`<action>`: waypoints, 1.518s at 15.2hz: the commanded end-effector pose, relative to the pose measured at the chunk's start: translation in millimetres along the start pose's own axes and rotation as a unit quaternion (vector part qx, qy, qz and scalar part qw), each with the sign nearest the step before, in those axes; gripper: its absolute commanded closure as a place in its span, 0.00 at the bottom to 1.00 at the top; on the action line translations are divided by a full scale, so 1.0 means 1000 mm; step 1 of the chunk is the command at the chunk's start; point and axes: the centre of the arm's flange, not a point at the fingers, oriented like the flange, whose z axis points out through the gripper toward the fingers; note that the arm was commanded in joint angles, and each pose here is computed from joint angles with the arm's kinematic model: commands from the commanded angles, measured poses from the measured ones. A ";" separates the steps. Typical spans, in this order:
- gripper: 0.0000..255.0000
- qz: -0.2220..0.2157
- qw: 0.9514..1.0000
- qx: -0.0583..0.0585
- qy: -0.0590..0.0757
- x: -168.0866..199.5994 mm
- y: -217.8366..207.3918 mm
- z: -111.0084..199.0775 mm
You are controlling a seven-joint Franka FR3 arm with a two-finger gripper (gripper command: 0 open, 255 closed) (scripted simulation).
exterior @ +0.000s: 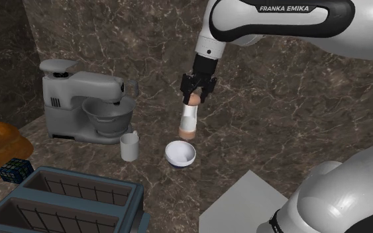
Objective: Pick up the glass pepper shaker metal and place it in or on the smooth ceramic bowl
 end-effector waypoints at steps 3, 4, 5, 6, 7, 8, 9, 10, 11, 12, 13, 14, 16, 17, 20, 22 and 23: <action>1.00 0.000 1.000 0.000 0.000 0.000 0.003 0.021; 1.00 0.000 1.000 0.000 0.000 0.000 0.004 0.026; 1.00 0.000 1.000 0.000 0.000 0.000 0.004 0.032; 1.00 0.000 1.000 0.000 0.000 0.001 0.005 0.037; 1.00 0.000 1.000 0.000 0.000 0.001 0.006 0.042; 1.00 0.000 1.000 0.000 0.000 0.001 0.006 0.047; 1.00 0.000 1.000 0.000 0.000 0.001 0.007 0.053; 1.00 0.000 1.000 0.000 0.000 0.001 0.007 0.058; 1.00 0.000 1.000 0.000 0.000 0.001 0.008 0.063; 1.00 0.000 1.000 0.000 0.000 0.001 0.009 0.068; 1.00 0.000 1.000 0.000 0.000 0.001 0.009 0.074; 1.00 0.000 1.000 0.000 0.000 0.001 0.010 0.079; 1.00 0.000 1.000 0.000 0.000 0.001 0.011 0.089; 1.00 0.000 1.000 0.000 0.000 0.002 0.012 0.095; 1.00 0.000 1.000 0.000 0.000 0.002 0.013 0.102; 1.00 0.000 1.000 0.000 0.000 0.002 0.013 0.102; 1.00 0.000 1.000 0.000 0.000 0.002 0.013 0.102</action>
